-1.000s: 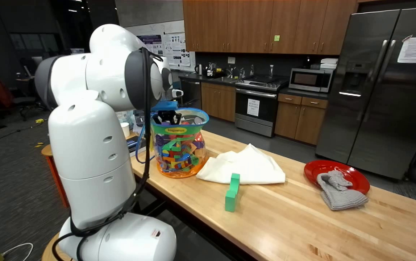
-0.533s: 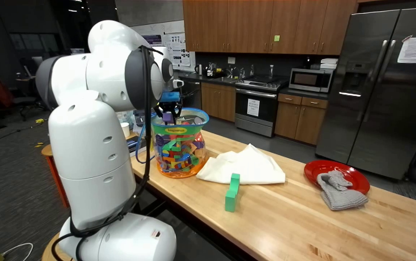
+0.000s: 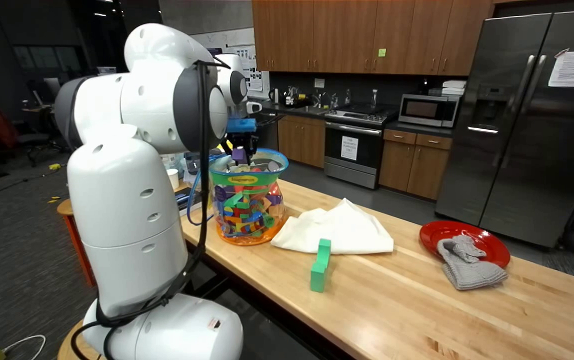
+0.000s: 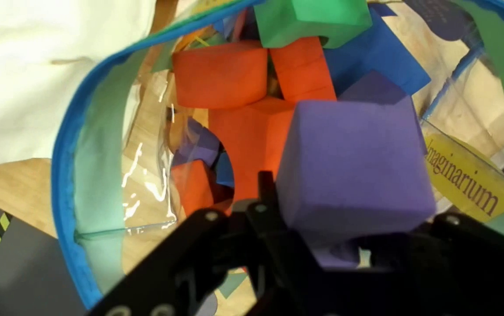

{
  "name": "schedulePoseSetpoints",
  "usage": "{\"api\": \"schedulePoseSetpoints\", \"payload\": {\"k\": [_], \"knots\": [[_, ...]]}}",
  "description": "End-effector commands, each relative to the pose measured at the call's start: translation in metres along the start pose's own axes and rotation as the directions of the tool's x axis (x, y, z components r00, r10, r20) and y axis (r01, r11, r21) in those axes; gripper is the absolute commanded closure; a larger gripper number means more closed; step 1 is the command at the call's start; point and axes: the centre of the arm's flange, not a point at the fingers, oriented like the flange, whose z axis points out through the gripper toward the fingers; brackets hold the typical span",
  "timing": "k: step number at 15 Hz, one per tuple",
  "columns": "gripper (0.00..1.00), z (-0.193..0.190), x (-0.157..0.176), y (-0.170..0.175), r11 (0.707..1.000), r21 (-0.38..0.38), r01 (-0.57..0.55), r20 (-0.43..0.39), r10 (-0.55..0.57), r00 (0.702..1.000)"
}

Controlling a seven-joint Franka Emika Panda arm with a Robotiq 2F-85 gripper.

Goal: Take a purple block out of the bag

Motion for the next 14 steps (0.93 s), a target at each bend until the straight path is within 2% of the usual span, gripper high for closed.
{"api": "schedulePoseSetpoints", "payload": {"k": [1,14], "knots": [[0.84,-0.019,-0.011,0.015,1.000,-0.001,-0.016,0.007,0.016,1.000],[0.84,-0.044,-0.055,0.093,0.986,-0.044,-0.163,0.014,0.164,0.986]]}}
